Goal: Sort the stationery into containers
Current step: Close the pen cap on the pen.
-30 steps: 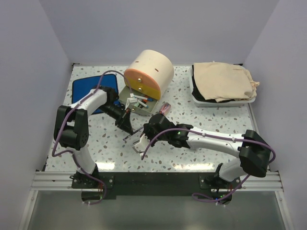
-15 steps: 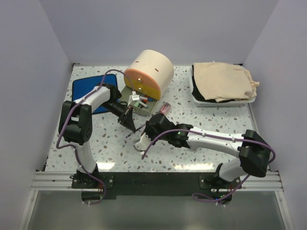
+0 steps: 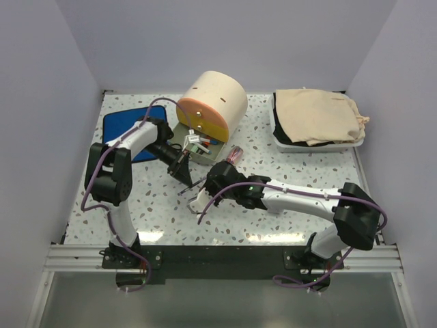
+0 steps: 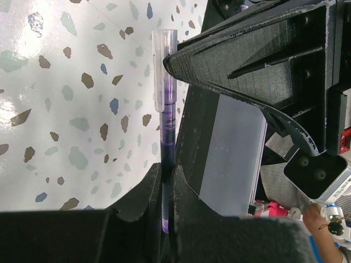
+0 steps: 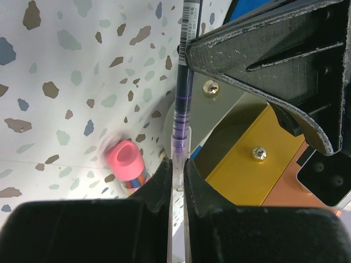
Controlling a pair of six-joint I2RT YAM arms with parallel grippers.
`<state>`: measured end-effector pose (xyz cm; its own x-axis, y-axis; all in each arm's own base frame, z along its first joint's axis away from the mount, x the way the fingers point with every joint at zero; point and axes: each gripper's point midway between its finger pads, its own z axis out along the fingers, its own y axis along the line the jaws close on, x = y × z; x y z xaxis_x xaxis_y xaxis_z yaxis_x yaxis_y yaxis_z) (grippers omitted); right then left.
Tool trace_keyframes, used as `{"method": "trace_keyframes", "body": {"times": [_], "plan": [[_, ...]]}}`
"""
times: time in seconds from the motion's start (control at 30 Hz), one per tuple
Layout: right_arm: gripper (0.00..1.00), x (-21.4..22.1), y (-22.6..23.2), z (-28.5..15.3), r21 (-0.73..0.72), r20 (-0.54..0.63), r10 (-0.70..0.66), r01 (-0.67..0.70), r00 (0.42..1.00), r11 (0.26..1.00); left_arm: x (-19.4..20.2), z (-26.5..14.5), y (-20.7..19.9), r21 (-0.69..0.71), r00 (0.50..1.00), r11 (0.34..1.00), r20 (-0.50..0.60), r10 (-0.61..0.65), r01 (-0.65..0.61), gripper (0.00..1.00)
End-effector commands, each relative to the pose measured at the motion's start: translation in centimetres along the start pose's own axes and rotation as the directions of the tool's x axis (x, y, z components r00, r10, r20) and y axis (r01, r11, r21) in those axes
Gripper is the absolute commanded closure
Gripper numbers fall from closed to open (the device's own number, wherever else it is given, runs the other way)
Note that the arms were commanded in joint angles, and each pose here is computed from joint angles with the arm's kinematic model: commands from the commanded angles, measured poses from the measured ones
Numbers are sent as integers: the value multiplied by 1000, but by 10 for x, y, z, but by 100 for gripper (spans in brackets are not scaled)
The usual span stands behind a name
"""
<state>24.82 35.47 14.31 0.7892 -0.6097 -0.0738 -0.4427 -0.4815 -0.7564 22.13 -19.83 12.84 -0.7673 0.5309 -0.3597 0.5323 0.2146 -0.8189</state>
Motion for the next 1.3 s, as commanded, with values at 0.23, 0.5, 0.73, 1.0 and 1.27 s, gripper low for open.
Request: {"method": "trace_keyframes", "body": {"times": [0.23,0.5,0.73,1.0,1.27], "plan": [[100,-40,-5,6,15,142,10,-12,990,1000,-38,2,-32,70,979,984,133,156,-167,100],[100,-47,-16,-4,60,175,25,-36,984,998,-39,-2,-43,42,965,974,149,216,-225,100],[100,-40,-27,-1,89,120,50,-61,992,994,-36,0,-53,34,959,964,122,256,-262,100],[64,3,-24,-30,139,-80,194,-182,978,973,-8,-5,-48,-66,943,942,27,332,-330,100],[40,46,-25,-88,223,-176,376,-335,910,916,6,-7,-39,-113,926,919,-40,375,-377,100]]}}
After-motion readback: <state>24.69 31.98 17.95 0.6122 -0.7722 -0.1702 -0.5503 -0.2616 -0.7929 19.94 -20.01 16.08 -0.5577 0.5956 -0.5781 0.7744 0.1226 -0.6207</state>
